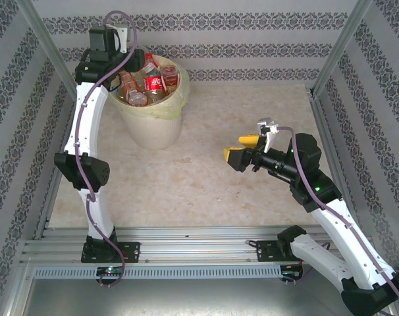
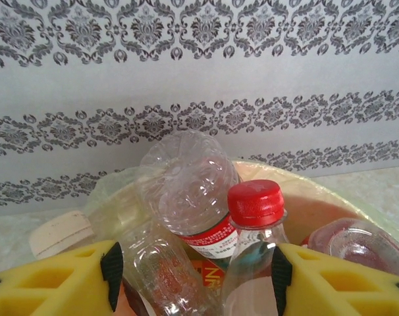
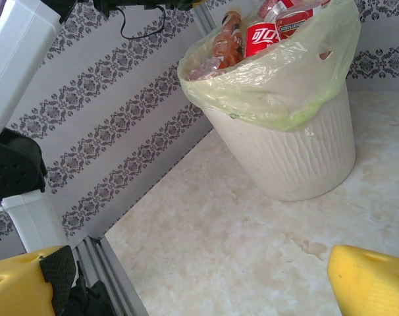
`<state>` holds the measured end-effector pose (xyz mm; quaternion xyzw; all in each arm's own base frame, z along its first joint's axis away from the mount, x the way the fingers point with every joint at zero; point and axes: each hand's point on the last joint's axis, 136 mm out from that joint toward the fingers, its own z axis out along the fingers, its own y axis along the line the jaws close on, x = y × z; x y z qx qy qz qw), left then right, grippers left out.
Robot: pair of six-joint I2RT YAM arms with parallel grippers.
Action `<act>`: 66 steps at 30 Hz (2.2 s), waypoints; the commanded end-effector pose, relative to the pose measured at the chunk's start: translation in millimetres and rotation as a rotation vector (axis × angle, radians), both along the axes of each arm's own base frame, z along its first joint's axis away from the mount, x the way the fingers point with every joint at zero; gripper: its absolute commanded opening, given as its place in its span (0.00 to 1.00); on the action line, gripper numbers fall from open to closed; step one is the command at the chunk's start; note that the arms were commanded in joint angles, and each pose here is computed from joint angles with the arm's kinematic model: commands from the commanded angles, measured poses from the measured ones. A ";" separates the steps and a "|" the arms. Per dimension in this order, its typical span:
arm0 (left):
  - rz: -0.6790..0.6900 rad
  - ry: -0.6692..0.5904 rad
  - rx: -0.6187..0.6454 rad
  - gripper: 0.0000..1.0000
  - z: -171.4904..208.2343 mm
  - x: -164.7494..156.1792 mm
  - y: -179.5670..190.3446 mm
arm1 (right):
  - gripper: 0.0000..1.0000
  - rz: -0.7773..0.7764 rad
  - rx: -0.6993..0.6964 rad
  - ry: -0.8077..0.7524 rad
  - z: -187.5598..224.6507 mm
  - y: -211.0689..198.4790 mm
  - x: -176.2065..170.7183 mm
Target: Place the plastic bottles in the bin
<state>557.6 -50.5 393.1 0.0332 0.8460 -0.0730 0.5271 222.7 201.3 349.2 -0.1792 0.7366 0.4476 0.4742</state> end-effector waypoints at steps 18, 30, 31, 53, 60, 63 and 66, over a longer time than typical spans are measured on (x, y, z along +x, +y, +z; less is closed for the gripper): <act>-0.094 -0.189 0.023 1.00 11.5 -159.1 -49.8 | 0.98 -0.453 -0.175 -0.085 -7.0 -65.0 43.6; 0.054 -0.151 -0.006 1.00 -85.7 -230.0 -18.3 | 0.98 -0.649 -0.239 -0.132 -55.3 -96.8 64.6; 0.070 -0.146 -0.012 1.00 -98.4 -232.0 -15.4 | 0.98 -0.664 -0.256 -0.119 -60.4 -99.4 68.1; 0.361 -0.079 0.127 1.00 -250.1 -205.9 63.9 | 0.98 -0.979 -0.693 -0.080 -189.7 -199.6 149.5; 0.374 -0.061 0.121 1.00 -270.1 -194.1 77.6 | 0.98 -0.953 -0.600 -0.078 -230.7 -206.0 171.2; 0.367 -0.067 0.107 1.00 -273.8 -190.5 80.3 | 0.98 -0.950 -0.548 -0.105 -235.8 -206.8 170.3; 0.362 -0.081 0.091 1.00 -275.2 -186.4 81.9 | 0.98 -0.921 -0.512 -0.122 -236.8 -204.4 169.6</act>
